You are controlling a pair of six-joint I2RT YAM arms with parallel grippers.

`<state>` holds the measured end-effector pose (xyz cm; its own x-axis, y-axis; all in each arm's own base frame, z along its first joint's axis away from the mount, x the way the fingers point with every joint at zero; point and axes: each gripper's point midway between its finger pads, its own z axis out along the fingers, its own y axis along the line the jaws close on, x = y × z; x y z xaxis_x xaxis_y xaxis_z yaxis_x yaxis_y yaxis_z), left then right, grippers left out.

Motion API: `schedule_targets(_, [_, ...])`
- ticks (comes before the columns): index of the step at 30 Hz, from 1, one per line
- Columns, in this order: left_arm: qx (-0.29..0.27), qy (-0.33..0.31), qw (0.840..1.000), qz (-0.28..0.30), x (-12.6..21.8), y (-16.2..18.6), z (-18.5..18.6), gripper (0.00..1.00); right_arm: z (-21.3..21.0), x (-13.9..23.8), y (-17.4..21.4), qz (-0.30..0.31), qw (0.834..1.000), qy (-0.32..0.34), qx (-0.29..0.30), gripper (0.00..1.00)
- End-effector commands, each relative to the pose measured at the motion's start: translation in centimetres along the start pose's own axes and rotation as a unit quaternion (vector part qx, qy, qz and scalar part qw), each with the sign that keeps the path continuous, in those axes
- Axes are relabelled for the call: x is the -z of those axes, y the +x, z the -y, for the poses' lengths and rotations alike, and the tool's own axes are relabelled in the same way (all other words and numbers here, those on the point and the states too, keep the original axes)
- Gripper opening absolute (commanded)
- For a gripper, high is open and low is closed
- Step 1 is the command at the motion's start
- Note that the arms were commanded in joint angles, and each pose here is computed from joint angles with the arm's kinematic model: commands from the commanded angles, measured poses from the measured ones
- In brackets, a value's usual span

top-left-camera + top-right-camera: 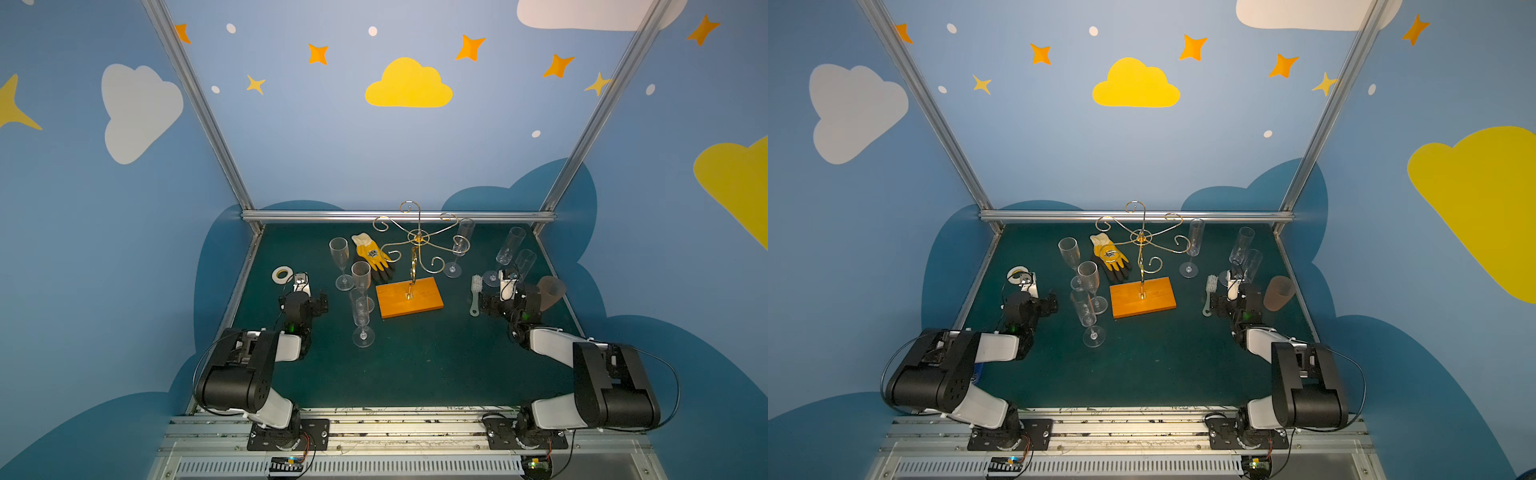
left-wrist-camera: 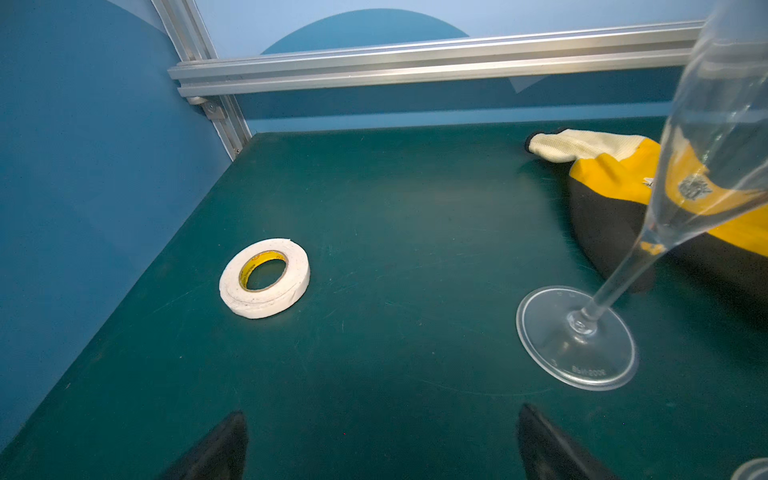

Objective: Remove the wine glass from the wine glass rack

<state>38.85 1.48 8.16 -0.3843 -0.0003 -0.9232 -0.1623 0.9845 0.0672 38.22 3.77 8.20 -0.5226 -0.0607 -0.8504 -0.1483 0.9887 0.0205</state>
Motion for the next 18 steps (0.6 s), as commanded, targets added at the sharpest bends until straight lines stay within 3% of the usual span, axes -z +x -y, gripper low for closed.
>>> schedule_targets(1, [-0.001, 0.003, 1.000, 0.003, -0.01, -0.41, 0.03, 0.99, -0.07, -0.15, -0.68, 0.010, 1.000, -0.005, -0.004, 0.96])
schedule_targets(18, [-0.001, 0.003, 1.000, 0.004, -0.01, -0.47, 0.03, 0.99, -0.02, -0.16, -0.64, 0.010, 1.000, -0.005, -0.005, 0.96])
